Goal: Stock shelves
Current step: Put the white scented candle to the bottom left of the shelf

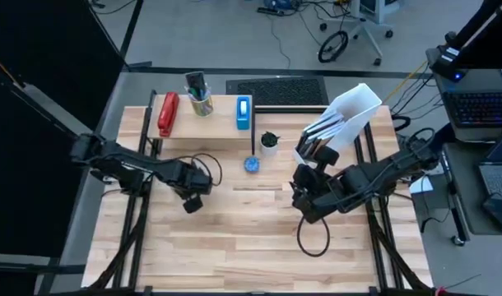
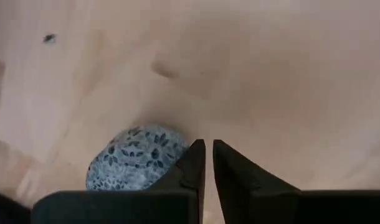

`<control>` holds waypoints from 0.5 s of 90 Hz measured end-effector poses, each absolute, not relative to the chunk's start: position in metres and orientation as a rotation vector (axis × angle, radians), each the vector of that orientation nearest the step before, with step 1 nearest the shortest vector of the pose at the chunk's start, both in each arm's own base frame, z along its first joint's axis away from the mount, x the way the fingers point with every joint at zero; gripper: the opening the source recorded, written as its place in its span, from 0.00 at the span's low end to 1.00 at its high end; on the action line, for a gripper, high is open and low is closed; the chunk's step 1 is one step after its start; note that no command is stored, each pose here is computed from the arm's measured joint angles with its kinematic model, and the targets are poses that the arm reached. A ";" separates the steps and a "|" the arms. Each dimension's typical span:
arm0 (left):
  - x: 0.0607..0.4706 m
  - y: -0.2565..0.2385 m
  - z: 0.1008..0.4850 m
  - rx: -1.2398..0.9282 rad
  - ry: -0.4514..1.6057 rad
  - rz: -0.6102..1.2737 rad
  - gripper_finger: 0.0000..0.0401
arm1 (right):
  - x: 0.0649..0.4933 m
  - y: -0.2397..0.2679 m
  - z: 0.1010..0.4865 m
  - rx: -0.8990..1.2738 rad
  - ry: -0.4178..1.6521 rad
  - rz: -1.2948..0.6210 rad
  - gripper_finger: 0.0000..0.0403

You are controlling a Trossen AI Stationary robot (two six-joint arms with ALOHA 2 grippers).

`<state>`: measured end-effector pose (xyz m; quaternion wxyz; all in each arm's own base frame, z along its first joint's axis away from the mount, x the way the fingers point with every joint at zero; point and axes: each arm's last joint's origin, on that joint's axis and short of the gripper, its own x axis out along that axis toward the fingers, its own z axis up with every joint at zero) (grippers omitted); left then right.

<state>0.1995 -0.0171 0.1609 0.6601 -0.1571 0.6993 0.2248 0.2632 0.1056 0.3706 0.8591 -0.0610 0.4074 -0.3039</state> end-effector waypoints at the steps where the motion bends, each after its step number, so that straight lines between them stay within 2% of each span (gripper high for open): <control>1: 0.198 -0.017 0.160 -0.355 1.589 0.514 0.04 | 0.263 0.105 0.371 -0.129 0.855 -0.639 0.95; 45: 0.171 -0.008 0.142 -0.275 1.725 0.626 0.04 | 0.264 0.102 0.371 -0.128 0.858 -0.648 0.95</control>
